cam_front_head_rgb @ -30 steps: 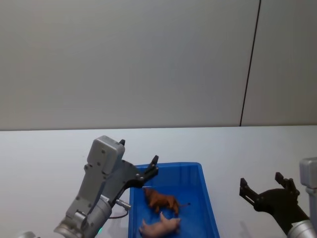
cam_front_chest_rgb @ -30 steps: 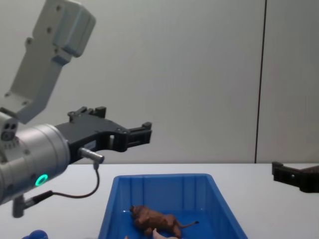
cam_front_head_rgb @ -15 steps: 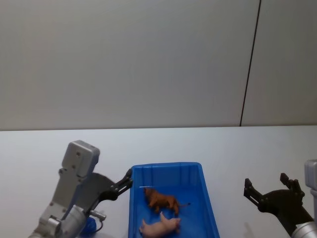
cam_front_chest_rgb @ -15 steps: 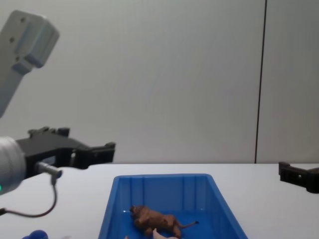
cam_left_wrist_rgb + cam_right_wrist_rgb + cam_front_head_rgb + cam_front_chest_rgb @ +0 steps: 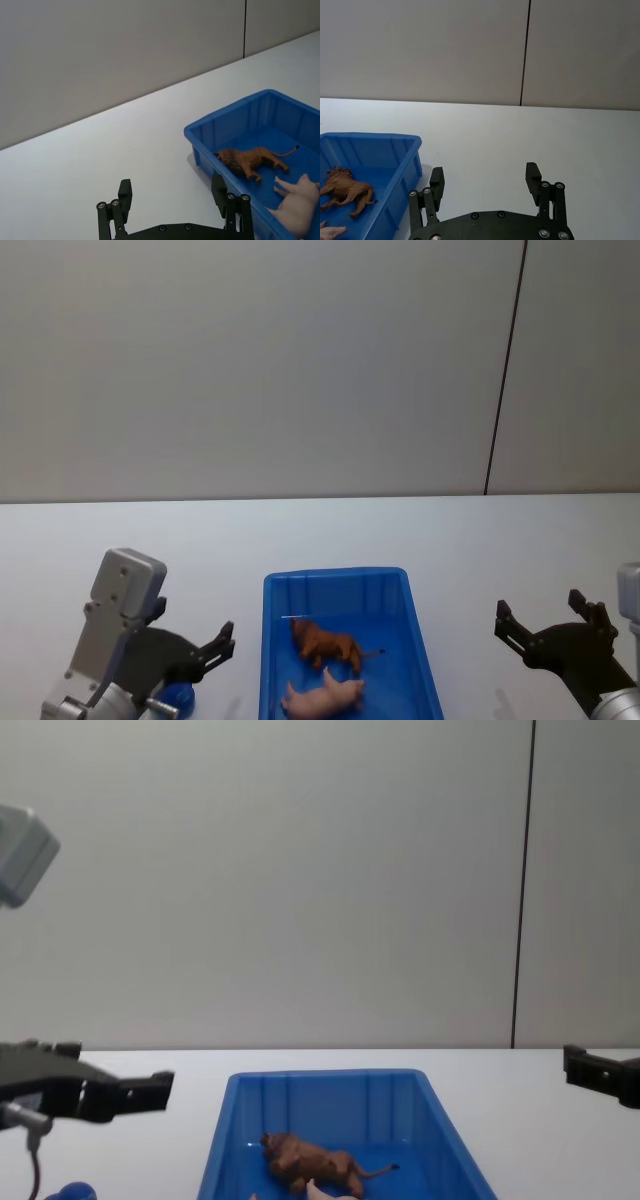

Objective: Pick up the two dolls from the table and place them into the box.

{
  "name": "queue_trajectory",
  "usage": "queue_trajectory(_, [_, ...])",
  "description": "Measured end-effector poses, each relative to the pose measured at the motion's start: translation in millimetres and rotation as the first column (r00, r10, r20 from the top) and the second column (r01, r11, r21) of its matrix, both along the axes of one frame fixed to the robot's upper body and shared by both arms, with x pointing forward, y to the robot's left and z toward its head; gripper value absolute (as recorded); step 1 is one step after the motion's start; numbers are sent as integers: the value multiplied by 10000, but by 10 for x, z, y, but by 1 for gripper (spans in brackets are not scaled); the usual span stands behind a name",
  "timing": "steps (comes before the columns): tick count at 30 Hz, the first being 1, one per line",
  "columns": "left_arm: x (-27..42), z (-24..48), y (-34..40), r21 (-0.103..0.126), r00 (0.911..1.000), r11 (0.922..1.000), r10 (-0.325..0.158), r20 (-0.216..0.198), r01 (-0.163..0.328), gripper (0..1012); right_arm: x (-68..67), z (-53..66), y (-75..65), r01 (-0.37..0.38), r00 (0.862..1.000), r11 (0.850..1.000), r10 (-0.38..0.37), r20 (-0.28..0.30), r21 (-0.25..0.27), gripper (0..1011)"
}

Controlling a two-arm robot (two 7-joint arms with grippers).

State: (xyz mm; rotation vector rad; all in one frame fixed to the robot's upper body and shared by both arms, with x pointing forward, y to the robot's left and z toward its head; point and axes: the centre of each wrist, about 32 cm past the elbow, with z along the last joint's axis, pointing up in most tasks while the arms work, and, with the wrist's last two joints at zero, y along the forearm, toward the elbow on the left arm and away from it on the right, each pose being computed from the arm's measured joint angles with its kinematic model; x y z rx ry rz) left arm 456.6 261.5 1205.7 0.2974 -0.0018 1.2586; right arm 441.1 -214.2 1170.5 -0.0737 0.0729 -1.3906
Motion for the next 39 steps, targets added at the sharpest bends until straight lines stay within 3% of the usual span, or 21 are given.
queue_trajectory(6, [-24, -49, 54, -25, 9991, 10000, -6, -420, 4, 1001, -2, 1, -1, 10, 10000, 10000, -10, 5, -2, 1001])
queue_trajectory(22, [-30, -271, 170, 50, 9904, 10000, -46, -1379, 54, 996, -5, 1, -2, 20, 10000, 10000, -20, 5, -10, 1001])
queue_trajectory(32, [18, -403, 224, 295, 9849, 9996, 4, -1730, 48, 746, -5, 1, -2, 18, 10000, 10000, -18, 5, -10, 1001])
queue_trajectory(39, [51, -453, 255, 442, 9850, 9990, 60, -1724, 16, 505, -5, 0, -2, 18, 10000, 10000, -18, 4, -10, 1001])
